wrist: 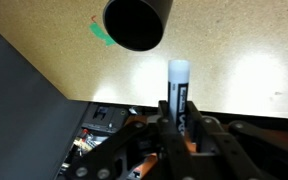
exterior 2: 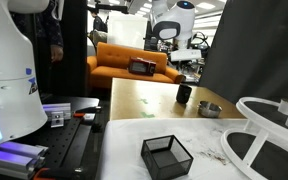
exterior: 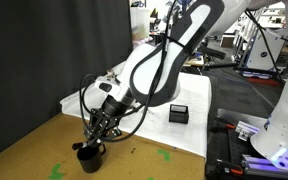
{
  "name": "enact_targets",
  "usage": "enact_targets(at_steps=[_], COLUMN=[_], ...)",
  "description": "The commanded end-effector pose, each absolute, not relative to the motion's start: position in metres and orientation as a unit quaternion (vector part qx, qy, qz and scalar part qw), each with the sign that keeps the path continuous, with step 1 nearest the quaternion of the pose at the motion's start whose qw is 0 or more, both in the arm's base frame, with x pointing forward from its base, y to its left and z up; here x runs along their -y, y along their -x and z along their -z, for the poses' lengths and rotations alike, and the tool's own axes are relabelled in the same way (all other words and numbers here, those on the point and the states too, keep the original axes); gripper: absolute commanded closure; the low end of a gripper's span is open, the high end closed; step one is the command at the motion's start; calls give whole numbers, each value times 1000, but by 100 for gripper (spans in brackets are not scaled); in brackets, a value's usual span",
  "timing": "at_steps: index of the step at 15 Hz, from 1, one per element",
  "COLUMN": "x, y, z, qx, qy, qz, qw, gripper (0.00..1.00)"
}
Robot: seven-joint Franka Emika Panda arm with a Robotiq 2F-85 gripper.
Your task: Pick up the marker and place it in the black cup
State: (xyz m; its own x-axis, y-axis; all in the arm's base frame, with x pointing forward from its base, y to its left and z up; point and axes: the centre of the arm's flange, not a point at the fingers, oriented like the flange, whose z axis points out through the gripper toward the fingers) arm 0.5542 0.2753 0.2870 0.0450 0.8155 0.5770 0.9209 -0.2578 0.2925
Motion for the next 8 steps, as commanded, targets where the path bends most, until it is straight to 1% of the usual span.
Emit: enact_targets(at_steps=[1,8], x=[-261,-275], y=[-574,-600], z=[-273,-257], qx=[595,601], qy=[719,706], qz=[352,362], qw=[76,92], gripper=[95,95])
